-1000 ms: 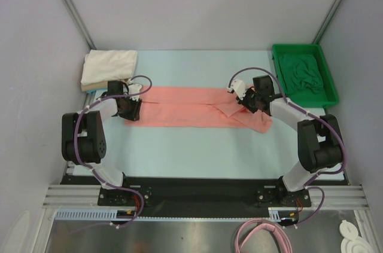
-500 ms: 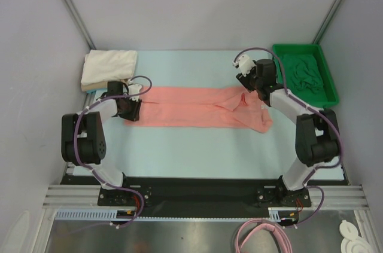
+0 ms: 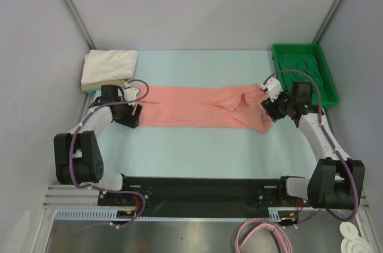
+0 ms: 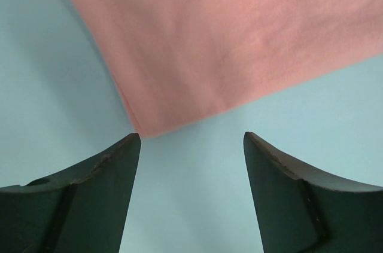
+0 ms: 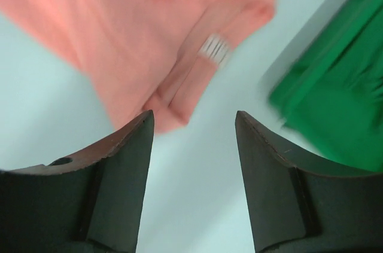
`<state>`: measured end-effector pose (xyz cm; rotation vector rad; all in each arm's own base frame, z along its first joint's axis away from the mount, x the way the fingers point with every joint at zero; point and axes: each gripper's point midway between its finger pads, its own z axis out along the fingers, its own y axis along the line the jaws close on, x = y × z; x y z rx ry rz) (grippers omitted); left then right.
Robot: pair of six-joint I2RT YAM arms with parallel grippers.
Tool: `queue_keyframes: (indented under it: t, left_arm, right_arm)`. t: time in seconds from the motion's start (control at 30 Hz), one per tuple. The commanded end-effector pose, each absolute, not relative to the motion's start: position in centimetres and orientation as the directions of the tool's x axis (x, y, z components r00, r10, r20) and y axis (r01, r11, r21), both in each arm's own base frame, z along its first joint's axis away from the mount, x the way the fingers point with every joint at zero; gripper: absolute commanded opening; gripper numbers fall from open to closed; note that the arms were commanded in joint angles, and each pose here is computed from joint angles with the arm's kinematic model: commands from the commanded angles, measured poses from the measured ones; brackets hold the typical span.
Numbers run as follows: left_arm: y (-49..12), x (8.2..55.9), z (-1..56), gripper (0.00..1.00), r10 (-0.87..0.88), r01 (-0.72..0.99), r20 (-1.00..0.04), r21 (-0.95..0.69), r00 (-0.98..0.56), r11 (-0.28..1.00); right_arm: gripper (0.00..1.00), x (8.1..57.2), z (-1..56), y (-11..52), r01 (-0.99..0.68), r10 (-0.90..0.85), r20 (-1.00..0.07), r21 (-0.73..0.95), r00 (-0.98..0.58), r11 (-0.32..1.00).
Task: Fold and stack the t-shirts
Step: Fold the tshirt
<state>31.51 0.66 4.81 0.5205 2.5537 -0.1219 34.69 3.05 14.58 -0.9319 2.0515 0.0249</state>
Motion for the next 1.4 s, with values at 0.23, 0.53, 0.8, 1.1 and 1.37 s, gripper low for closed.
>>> queue_keyframes:
  t: [0.23, 0.53, 0.8, 1.1, 1.37]
  left_arm:
    - [2.0, 31.1, 4.4, 0.7, 0.301, 0.363, -0.487, -0.037, -0.82, 0.931]
    - [2.1, 31.3, 2.4, 0.66, 0.275, 0.343, -0.433, -0.084, -0.858, 0.936]
    - [2.5, 31.9, 1.7, 0.64, 0.259, 0.324, -0.416, -0.09, -0.872, 0.942]
    - [2.7, 31.9, 1.3, 0.62, 0.26, 0.32, -0.406, -0.086, -0.876, 0.944]
    - [2.9, 31.8, 1.2, 0.6, 0.262, 0.318, -0.401, -0.078, -0.878, 0.945]
  right_arm:
    - [0.56, 28.1, 7.7, 3.4, -0.812, -0.542, -0.696, 0.102, -0.471, 0.574]
    - [0.54, 28.5, 6.1, 2.8, -0.813, -0.485, -0.71, 0.215, -0.511, 0.542]
    - [0.52, 28.8, 5.4, 3.3, -0.822, -0.47, -0.709, 0.283, -0.526, 0.494]
    - [0.5, 29.2, 3.9, 3.0, -0.816, -0.474, -0.686, 0.326, -0.552, 0.477]
    - [0.47, 29.4, 3.5, 3.1, -0.834, -0.483, -0.692, 0.345, -0.536, 0.432]
